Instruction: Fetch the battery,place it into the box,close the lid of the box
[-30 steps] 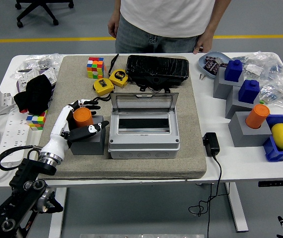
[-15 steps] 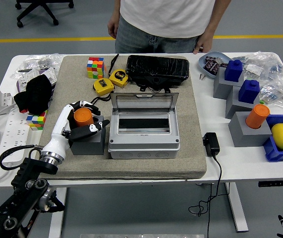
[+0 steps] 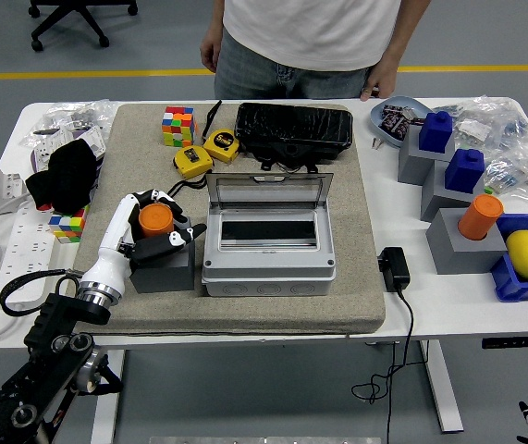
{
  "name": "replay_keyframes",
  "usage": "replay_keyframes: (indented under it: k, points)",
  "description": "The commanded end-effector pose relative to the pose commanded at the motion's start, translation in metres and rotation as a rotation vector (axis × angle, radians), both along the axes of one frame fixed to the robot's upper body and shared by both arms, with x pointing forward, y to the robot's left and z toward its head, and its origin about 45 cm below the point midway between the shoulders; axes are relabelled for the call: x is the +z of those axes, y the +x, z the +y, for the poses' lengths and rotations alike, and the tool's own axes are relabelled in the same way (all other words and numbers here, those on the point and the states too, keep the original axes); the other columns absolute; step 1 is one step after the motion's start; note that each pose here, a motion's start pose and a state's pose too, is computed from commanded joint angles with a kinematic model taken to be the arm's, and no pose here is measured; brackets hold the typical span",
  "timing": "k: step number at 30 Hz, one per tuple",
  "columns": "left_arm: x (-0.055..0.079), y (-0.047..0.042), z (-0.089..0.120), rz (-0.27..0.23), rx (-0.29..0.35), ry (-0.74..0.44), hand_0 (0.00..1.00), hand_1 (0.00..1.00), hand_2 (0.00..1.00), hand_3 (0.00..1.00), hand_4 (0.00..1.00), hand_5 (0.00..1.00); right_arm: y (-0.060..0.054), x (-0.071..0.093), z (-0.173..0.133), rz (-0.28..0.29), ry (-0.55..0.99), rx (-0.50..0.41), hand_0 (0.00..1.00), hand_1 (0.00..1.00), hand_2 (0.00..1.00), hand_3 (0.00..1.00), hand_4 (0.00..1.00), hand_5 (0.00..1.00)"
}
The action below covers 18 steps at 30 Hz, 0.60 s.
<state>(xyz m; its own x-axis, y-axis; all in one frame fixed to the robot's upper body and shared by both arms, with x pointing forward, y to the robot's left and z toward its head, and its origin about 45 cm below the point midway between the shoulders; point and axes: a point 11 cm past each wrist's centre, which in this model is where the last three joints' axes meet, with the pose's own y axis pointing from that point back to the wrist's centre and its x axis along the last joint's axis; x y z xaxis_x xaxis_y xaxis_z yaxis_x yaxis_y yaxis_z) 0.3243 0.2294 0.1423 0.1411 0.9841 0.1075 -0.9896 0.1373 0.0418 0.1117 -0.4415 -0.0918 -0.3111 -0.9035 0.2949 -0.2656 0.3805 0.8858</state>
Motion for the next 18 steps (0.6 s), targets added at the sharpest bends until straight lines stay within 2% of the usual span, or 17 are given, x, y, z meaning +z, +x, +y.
replay_keyframes:
  k: [2, 3, 18]
  points:
    - [0.0001, 0.0001, 0.0001, -0.001, 0.001, 0.002, 0.183, 0.259, 0.243, 0.231, 0.998, 0.002, 0.0002, 0.0, 0.0002, 0.0, 0.0, 0.0, 0.866, 0.825, 0.792, 0.781, 0.998, 0.998]
    - [0.0002, 0.0002, 0.0002, -0.001, 0.002, 0.003, 0.134, 0.181, 0.192, 0.185, 0.998, 0.002, 0.0003, 0.0, 0.0002, -0.001, 0.0, 0.001, 0.866, 0.825, 0.791, 0.781, 0.998, 0.998]
    - [-0.0002, 0.0004, 0.0025, -0.003, 0.023, 0.014, 0.109, 0.139, 0.153, 0.15, 0.998, 0.002, -0.0007, -0.0003, 0.0002, 0.003, 0.0, 0.003, 0.865, 0.827, 0.791, 0.779, 0.998, 0.998]
